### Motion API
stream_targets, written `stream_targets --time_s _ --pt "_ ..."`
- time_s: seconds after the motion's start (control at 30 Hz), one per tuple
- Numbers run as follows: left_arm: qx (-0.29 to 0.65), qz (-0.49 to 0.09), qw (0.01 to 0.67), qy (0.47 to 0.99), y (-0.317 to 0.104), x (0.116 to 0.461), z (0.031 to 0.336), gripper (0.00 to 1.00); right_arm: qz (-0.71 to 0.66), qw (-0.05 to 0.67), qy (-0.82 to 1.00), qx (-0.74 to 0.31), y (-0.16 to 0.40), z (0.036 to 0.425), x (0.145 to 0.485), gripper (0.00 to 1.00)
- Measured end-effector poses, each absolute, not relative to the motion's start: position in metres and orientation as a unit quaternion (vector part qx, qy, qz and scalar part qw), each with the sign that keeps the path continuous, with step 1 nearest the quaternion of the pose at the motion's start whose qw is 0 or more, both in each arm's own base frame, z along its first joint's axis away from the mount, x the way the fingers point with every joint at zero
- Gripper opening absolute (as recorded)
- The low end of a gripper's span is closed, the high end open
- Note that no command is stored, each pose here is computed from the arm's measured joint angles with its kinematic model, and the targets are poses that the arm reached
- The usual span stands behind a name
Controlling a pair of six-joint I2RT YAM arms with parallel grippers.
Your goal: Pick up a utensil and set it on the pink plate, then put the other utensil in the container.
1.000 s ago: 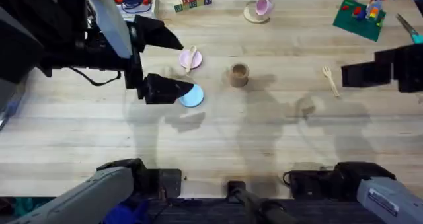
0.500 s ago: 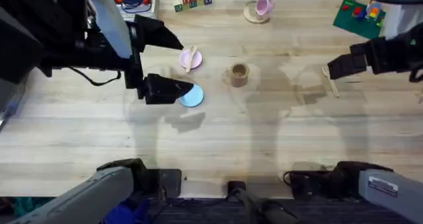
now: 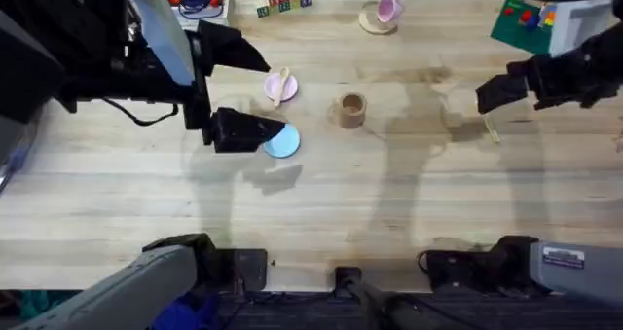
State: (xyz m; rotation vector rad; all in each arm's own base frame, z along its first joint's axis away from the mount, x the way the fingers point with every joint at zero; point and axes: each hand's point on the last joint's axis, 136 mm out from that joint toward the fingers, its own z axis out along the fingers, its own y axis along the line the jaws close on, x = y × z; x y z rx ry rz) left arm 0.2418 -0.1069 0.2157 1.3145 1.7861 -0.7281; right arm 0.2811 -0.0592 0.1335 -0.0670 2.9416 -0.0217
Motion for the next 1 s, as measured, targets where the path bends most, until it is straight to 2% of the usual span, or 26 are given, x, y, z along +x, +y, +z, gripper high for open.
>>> stream_targets --time_s 0.4,0.83,1.0 --pt "0.521 -0.283 0.397 0.701 -0.107 0.244 0.216 0.993 -0.013 0.041 0.999 -0.023 -0.069 0.092 0.291 0.995" --pt "0.521 -0.283 0.397 0.701 -0.107 0.244 0.216 0.993 -0.028 0.084 0.996 -0.024 -0.077 0.078 0.322 0.996" --pt "0.521 -0.283 0.397 0.701 -0.107 0.244 0.216 0.993 -0.03 0.087 0.995 -0.024 -0.077 0.062 0.32 0.996"
